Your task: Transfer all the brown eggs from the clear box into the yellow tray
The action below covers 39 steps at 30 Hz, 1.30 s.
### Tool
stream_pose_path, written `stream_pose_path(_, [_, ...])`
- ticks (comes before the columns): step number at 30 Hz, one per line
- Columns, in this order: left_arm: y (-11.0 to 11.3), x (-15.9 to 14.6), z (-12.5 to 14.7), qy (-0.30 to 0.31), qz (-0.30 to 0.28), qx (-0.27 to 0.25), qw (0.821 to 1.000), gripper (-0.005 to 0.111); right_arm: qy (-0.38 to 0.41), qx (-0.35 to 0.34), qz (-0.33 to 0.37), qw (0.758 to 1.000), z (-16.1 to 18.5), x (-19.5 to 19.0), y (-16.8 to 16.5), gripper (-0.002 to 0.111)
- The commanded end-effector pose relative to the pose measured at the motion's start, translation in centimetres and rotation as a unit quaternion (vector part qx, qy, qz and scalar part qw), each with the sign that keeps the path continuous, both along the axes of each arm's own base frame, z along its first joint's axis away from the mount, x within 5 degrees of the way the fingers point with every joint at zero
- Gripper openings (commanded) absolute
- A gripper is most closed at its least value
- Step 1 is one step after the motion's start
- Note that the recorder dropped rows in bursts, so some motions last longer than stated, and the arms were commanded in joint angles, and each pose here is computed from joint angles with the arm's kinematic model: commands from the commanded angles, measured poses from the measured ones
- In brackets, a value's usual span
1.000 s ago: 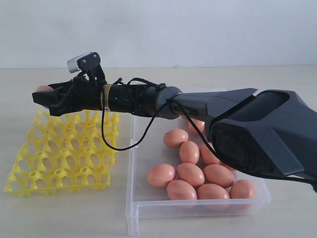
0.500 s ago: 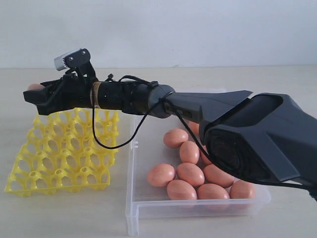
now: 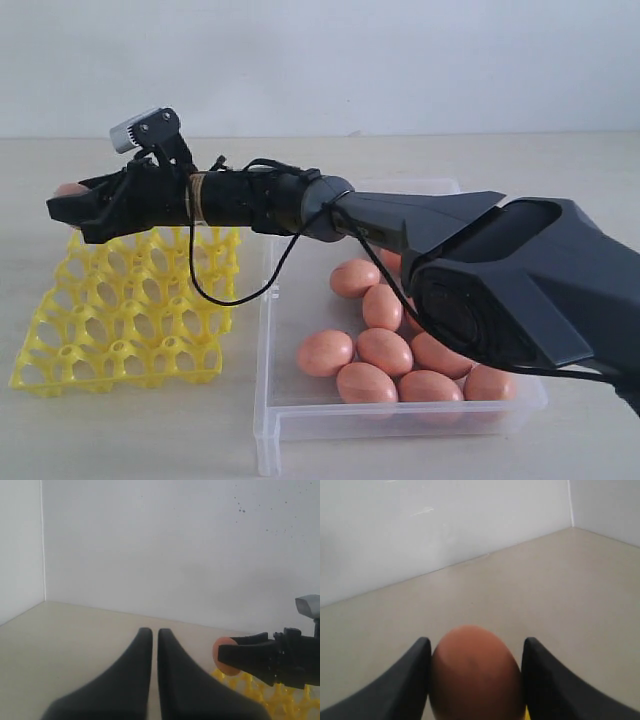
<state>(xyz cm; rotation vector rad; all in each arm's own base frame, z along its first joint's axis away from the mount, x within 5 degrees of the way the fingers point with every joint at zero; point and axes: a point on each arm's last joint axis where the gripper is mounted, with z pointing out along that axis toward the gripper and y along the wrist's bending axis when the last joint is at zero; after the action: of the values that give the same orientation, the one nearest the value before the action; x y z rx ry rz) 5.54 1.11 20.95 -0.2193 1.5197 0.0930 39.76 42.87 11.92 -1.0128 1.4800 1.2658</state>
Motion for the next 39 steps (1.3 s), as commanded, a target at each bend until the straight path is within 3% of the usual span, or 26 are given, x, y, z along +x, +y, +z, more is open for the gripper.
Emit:
stream_pose_path(1, [0.0,0.0,-0.1,-0.003,0.000,-0.011,1.000,0.004,0.014,0.018,-0.001,1.000,0.6,1.8,-2.0,0.000])
stream_pose_path(10, [0.0,0.0,-0.1,-0.003,0.000,-0.011,1.000,0.004,-0.023,-0.008,-0.041,0.999,0.2,2.1,-1.7,0.000])
stream_pose_path(21, [0.0,0.0,-0.1,-0.003,0.000,-0.011,1.000,0.004,0.000,0.042,-0.019,0.999,0.4,2.5,-1.1,0.000])
stream_pose_path(31, [0.0,0.0,-0.1,-0.002,0.000,-0.011,1.000,0.004,0.007,0.019,-0.010,1.000,-0.7,1.8,0.1,0.000])
stream_pose_path(39, [0.0,0.0,-0.1,-0.002,0.000,-0.011,1.000,0.004,0.002,-0.009,-0.044,0.999,-1.2,1.9,0.6,0.000])
